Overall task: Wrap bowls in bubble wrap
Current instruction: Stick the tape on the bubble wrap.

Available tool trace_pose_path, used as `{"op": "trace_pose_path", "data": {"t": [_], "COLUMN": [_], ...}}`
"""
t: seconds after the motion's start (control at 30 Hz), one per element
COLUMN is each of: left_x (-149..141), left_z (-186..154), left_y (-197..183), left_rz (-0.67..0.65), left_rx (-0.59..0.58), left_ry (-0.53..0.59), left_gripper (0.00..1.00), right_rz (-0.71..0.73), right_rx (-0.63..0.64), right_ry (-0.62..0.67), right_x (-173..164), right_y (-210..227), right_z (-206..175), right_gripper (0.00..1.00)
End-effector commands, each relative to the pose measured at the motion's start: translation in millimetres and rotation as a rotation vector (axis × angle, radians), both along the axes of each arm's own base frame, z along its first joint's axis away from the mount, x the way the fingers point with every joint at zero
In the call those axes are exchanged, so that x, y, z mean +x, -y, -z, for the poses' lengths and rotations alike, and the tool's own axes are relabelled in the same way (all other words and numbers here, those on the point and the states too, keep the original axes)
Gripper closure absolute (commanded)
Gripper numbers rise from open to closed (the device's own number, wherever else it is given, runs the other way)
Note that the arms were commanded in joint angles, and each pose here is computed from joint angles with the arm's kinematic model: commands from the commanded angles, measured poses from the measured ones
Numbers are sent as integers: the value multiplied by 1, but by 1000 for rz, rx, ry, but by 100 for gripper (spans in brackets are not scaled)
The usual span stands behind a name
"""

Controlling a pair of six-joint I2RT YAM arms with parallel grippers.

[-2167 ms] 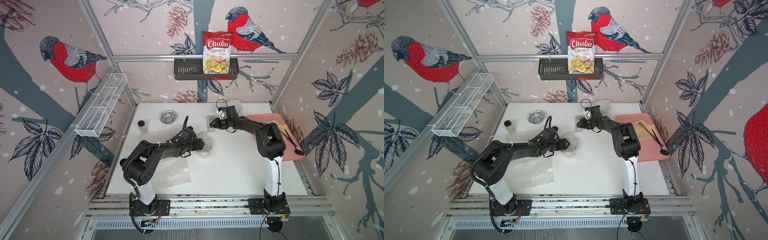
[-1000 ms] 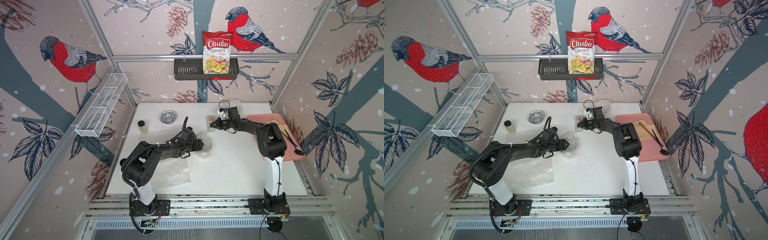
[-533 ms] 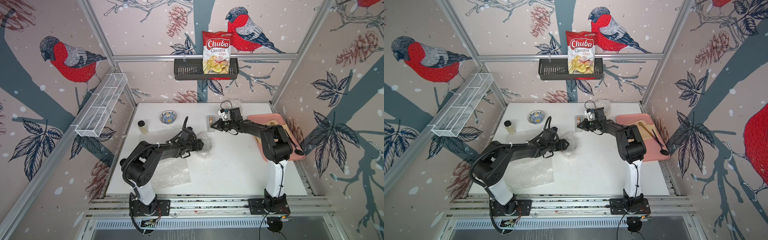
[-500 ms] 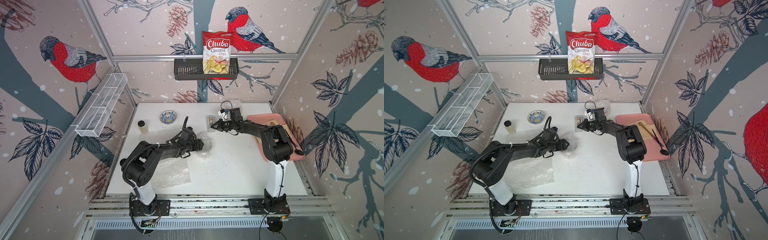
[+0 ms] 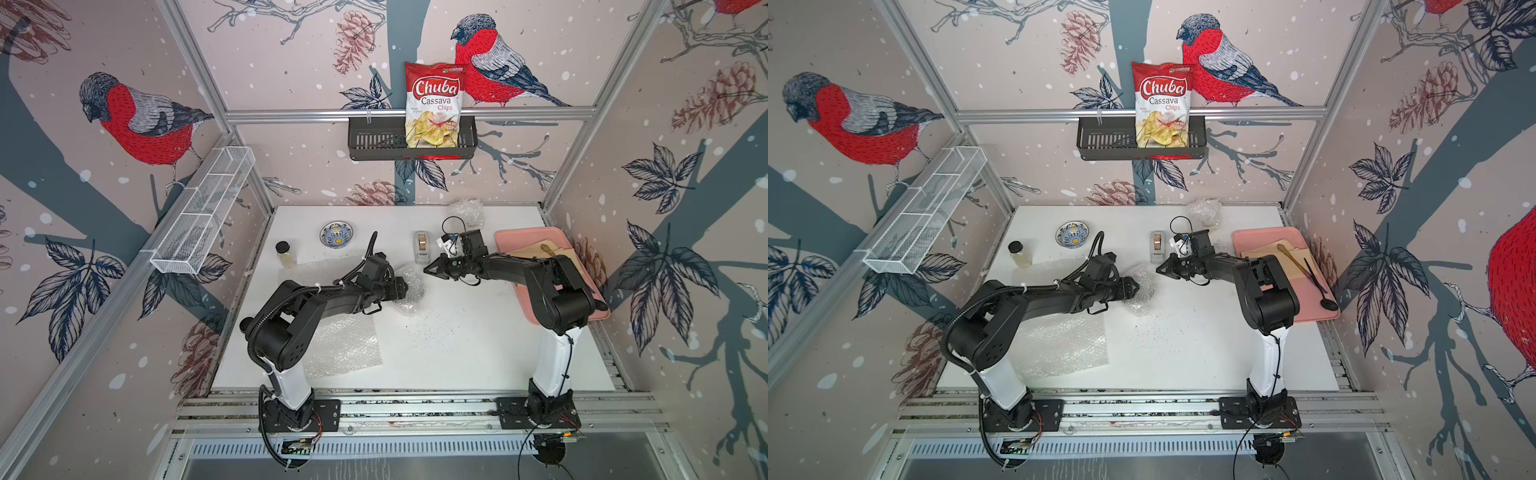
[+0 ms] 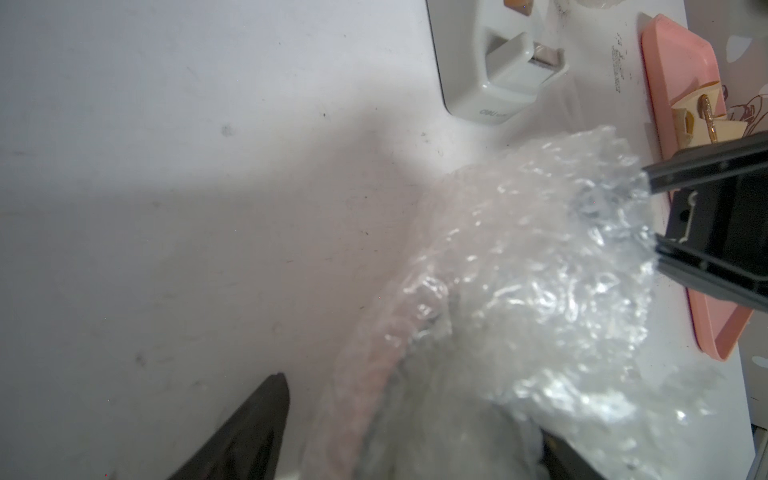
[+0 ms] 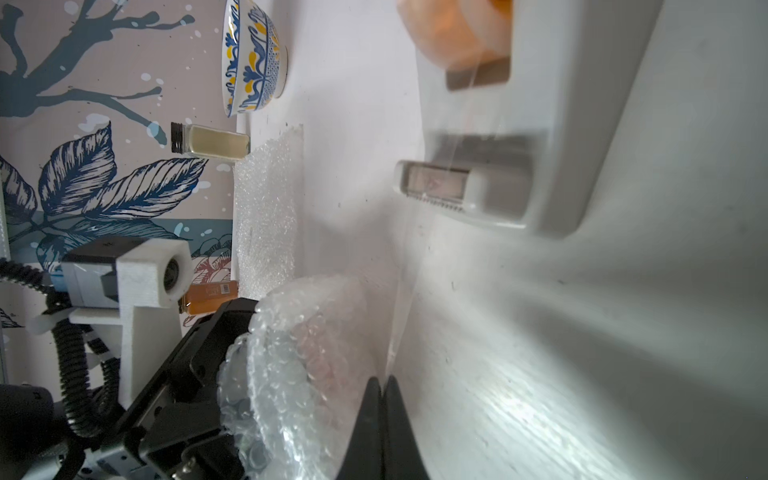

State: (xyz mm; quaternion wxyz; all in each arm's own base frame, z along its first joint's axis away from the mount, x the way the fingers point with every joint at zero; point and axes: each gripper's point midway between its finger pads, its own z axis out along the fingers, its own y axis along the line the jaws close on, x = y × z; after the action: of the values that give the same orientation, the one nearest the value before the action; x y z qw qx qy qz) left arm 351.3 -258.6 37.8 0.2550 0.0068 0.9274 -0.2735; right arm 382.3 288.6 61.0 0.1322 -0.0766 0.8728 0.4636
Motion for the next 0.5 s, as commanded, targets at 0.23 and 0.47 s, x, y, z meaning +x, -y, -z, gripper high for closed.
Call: {"op": "trace_pose_path", "data": {"t": [0.23,0.47], "left_x": [-9,-11], "left_z": [16,17], "left_y": [-9,-11], "left_rz": [-5,-8], "left_rx": [56,63], "left_ry": [-58,-59], "left_gripper": [23,23], "right_rz": [-16,56], "right_rx": [-28,-120], "right_ry": [-49,-96], "right_x": [-14,-3], "right_y": [5,25], "right_z": [21,51], "right_gripper": [100,100]}}
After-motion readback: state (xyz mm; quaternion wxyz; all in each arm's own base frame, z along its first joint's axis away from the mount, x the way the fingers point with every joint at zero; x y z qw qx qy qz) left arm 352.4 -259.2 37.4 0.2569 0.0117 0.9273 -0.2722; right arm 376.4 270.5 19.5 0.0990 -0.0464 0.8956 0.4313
